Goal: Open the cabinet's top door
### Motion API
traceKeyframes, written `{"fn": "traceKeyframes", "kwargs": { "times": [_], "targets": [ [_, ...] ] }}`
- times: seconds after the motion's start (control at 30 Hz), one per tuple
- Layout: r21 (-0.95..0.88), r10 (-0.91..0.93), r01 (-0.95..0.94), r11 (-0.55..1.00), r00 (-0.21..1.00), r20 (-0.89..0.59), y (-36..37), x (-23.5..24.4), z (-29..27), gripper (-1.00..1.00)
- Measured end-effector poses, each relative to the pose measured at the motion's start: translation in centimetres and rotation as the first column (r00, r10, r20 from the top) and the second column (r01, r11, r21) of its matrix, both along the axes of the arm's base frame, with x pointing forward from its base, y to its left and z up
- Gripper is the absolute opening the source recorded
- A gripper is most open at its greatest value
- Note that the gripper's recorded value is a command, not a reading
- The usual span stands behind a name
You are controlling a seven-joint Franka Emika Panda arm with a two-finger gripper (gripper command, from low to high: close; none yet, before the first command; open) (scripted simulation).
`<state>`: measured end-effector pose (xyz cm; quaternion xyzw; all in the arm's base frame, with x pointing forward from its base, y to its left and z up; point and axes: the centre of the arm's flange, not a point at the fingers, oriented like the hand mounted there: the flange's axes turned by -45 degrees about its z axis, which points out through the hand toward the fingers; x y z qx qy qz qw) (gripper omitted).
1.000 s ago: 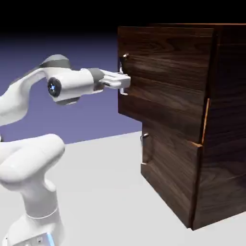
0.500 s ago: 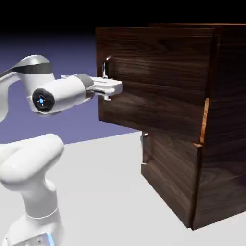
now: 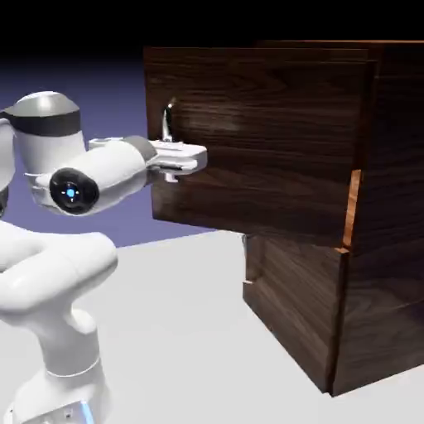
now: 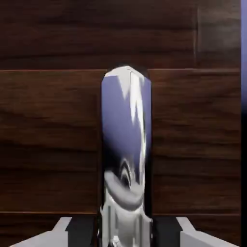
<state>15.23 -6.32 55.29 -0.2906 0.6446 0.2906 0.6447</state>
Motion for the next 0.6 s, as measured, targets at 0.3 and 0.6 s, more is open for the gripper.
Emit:
{"fn": "traceKeyframes", "kwargs": {
  "times": [0.3,0.6],
  "targets": [
    [0.0,0.179,-0.179,0.984,0.984,0.0,-6.5,-1.5,0.0,-1.0],
    [0.0,0.378,-0.378,0.926,0.926,0.0,-14.2,-1.8,0.0,-1.0]
  ]
}}
